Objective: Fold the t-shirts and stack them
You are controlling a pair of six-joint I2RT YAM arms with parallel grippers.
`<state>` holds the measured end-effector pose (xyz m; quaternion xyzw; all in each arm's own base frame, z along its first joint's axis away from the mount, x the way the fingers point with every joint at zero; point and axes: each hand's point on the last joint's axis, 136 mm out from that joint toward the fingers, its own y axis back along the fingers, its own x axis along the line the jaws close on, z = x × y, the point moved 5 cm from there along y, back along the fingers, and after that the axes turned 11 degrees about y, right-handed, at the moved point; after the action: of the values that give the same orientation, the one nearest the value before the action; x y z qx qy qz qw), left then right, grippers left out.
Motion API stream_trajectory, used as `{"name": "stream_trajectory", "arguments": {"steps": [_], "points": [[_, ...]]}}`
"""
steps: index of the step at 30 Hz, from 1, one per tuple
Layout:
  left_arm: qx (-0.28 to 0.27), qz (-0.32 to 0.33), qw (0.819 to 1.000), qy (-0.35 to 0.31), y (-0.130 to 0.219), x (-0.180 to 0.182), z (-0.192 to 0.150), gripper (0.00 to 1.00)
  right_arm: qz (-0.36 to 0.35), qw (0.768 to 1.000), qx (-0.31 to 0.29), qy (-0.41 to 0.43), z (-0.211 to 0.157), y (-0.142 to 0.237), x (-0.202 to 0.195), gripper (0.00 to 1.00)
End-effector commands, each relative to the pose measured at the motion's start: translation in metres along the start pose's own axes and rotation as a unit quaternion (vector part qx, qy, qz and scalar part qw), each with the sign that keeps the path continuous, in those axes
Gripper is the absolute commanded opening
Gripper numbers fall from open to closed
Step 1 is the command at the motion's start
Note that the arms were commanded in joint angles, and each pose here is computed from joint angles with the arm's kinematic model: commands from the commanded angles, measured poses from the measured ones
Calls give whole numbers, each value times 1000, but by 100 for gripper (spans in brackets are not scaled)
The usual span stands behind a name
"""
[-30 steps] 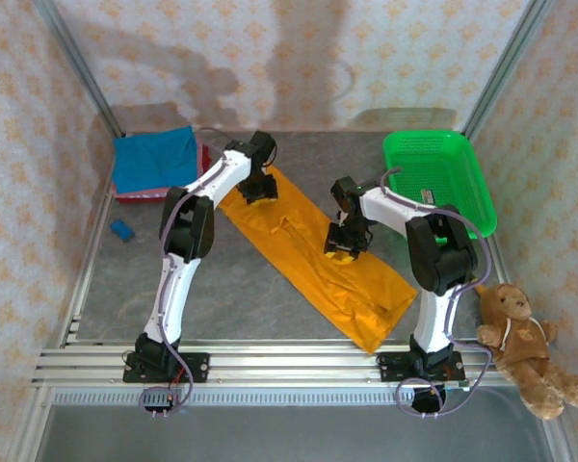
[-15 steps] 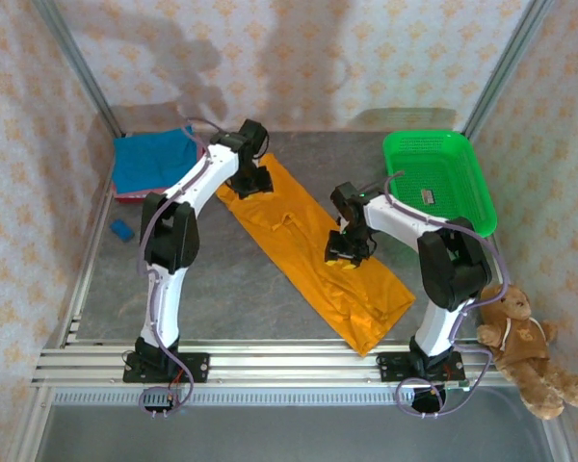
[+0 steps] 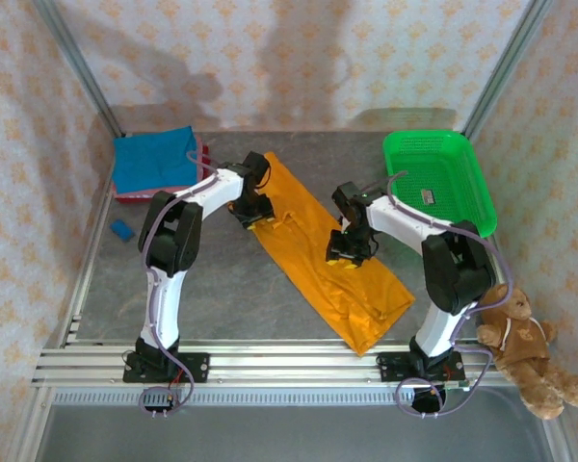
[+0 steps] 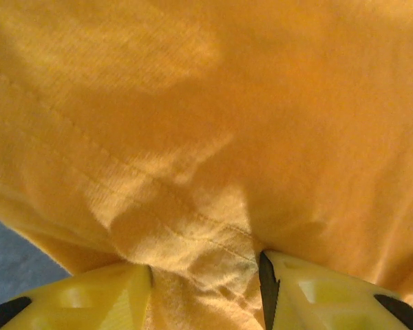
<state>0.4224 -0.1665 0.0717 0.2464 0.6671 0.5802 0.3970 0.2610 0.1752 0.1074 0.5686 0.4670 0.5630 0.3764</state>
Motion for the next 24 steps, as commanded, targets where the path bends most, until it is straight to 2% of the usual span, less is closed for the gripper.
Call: {"name": "stream_trajectory", "arguments": {"steps": [1, 4, 8, 11, 16, 20, 24], "points": [[-2, 38, 999, 13, -28, 17, 29, 45, -9, 1000, 0, -6, -8, 5, -4, 39], [-27, 65, 997, -2, -23, 16, 57, 46, -3, 1000, -6, -8, -9, 7, -2, 39], [-35, 48, 997, -44, -11, -12, 92, 46, -1, 1000, -4, -8, -8, 5, -2, 39], [-43, 10, 998, -54, 12, -36, 100, 46, -14, 1000, -2, -7, -6, 4, -5, 39], [-62, -51, 995, -56, 49, -57, 83, 47, -25, 999, 17, -10, -5, -12, -11, 39], [-66, -83, 994, -35, 62, -53, 66, 47, -21, 999, 34, -14, -8, -28, -14, 39], [-73, -87, 993, -40, 78, -43, 56, 47, -24, 998, 65, -10, -17, -47, -20, 39]]}}
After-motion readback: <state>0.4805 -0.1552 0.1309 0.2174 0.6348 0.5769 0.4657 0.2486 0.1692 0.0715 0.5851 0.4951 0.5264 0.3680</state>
